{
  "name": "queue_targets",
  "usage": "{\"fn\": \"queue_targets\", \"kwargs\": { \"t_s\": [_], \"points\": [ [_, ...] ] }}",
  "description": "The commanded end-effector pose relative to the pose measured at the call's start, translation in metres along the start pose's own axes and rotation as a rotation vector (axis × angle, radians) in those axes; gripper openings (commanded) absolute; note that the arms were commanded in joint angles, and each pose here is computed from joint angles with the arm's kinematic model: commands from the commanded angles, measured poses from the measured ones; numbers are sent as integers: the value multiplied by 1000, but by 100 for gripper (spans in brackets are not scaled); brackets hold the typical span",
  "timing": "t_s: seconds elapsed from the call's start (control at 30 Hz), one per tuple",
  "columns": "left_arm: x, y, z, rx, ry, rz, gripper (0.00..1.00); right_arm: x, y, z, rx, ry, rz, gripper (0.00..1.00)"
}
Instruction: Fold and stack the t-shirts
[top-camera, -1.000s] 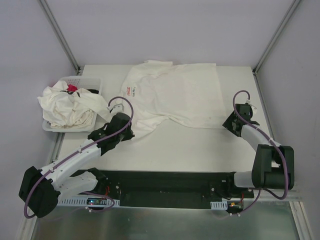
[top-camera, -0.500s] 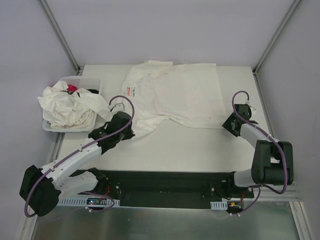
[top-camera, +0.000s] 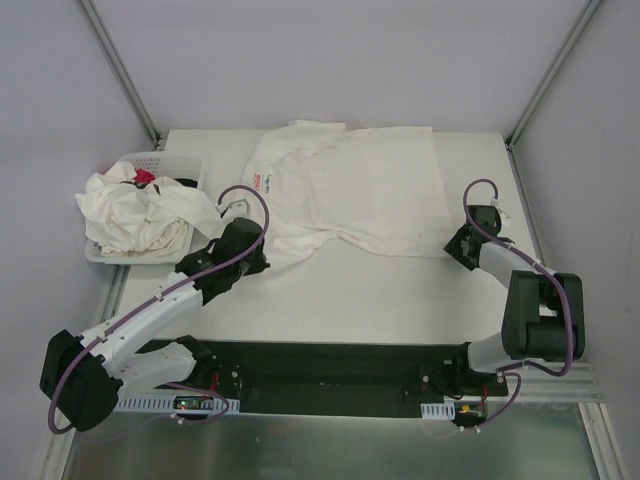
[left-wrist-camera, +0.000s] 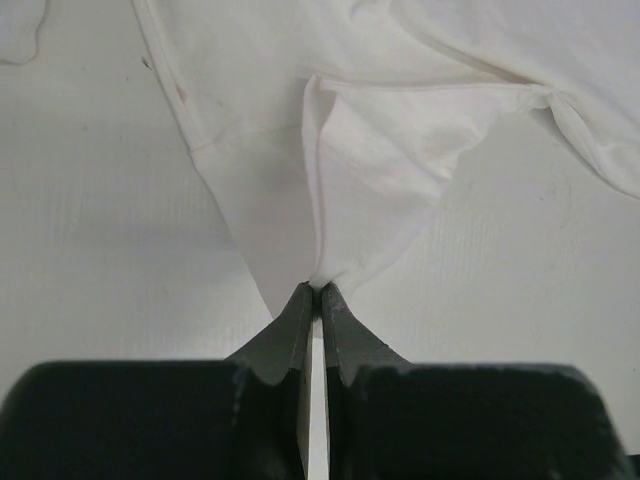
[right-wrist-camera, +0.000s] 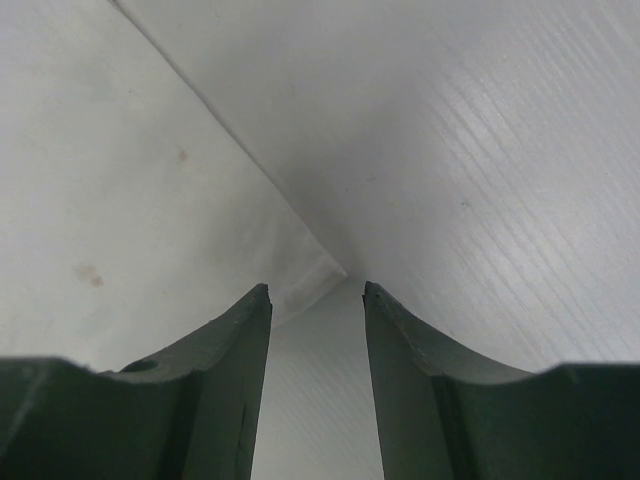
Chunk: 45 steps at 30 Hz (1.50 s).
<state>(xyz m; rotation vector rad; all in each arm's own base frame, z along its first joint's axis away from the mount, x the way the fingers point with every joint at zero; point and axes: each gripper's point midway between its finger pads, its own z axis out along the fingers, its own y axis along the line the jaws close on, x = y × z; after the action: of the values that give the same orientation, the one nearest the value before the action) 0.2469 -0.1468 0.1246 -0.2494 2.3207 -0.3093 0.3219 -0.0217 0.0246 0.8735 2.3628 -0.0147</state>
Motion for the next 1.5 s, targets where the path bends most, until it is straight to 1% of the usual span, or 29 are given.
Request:
{"fn": "queue_targets", "kwargs": {
  "t_s": [0.0,0.23,0.4,0.63,0.67,0.8,0.87,1.07,1.27,1.47],
  "points": [
    [-11,-6,-3,0,-23,24,0,-18,11,0,-25,-39,37,45],
    [-18,-10,-7,12,-37,28,0,-17,13,6,-19,-25,42,43],
    [-21,-9,-9,6,-40,40,0,-17,15,8,-16,-27,43,40],
    [-25,-8,-11,1,-53,48,0,-18,16,7,-13,-38,39,27],
    [-25,-8,-12,3,-57,47,0,-17,15,7,-10,-36,39,18],
    [-28,-5,-15,-3,-69,47,0,-17,15,7,-12,-37,39,10],
    [-31,-4,-19,-6,-82,47,0,-17,15,6,-13,-38,40,2],
    [-45,3,-32,-28,-134,54,0,-16,10,0,-7,-54,36,1],
    [-60,6,-53,-24,-183,49,0,-21,2,-18,7,-77,19,1],
    [-65,14,-70,-37,-202,47,0,-22,0,-39,-22,-97,9,1]
  ]
}}
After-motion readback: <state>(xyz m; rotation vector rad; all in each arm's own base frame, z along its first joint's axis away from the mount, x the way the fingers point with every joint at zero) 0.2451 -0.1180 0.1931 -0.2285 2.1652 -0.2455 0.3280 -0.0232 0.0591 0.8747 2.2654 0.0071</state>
